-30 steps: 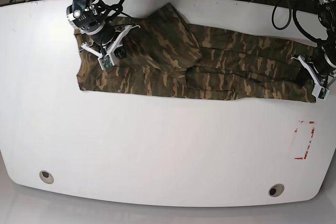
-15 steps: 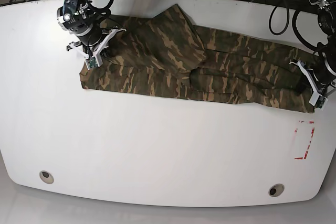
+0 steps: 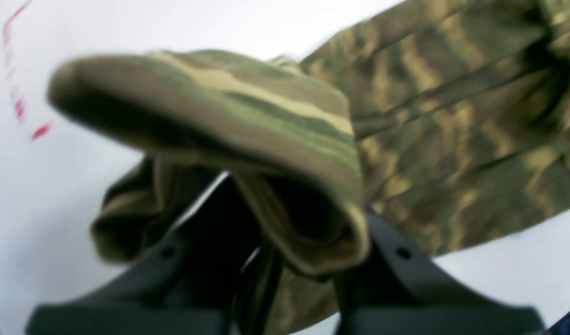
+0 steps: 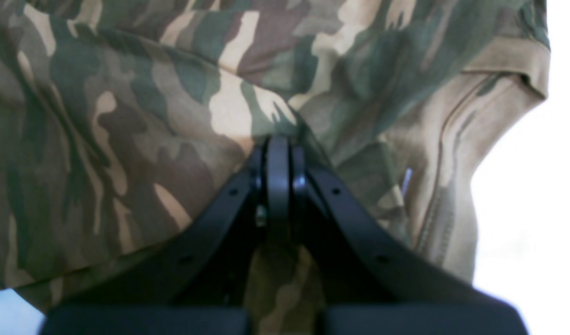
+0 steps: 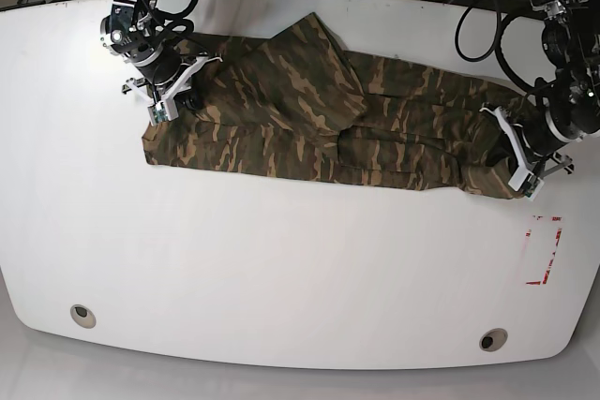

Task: Layout the t-shirt on the table in an organized manner, then fold the t-shirt properly
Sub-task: 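Grasp the shirt end with the left gripper and lift it, then fold the lifted end over toward the right gripper with the left gripper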

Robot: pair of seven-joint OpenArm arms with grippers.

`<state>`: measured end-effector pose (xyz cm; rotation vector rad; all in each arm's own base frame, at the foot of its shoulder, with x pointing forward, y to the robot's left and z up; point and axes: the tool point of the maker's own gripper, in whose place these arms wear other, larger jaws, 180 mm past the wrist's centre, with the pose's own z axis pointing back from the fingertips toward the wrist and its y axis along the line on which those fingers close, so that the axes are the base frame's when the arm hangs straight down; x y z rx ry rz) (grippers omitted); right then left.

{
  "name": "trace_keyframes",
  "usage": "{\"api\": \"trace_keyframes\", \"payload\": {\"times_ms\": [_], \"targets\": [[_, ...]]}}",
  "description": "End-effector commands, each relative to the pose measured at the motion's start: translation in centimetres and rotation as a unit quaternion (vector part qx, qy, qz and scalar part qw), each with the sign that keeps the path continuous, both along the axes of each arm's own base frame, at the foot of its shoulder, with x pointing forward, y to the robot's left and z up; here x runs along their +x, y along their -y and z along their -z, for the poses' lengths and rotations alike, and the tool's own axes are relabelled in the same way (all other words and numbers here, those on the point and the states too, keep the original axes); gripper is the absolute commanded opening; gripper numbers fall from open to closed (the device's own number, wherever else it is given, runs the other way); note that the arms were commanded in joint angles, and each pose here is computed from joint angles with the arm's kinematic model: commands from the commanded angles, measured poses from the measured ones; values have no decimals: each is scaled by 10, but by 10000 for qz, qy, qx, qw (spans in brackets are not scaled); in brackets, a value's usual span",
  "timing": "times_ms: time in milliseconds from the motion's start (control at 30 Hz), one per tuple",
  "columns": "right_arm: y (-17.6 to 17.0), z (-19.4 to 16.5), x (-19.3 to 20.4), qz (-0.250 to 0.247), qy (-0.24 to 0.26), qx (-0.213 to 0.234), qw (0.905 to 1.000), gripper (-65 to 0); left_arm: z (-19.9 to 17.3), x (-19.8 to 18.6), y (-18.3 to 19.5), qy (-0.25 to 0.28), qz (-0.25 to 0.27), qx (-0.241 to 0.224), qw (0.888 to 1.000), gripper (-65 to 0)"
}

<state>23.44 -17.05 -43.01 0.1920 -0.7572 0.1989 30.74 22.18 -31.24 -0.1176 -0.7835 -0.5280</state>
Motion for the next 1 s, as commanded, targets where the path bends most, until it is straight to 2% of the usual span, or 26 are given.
{"api": "trace_keyframes", "payload": {"times_ms": [0, 167, 467, 967], "targets": [[4, 7, -8, -21, -221, -154, 9996, -650, -10, 8, 17, 226, 172, -182, 9994, -621], [2, 7, -8, -34, -222, -142, 9996, -650, -11, 16, 57, 301, 456, -517, 9972, -621], [1, 7, -8, -39, -223, -132, 9997, -650, -10, 22, 107, 198, 554, -1077, 9924, -621], [0, 7, -7, -43, -216, -122, 9997, -650, 0, 16, 142, -55, 524, -1405, 9887, -621]]}}
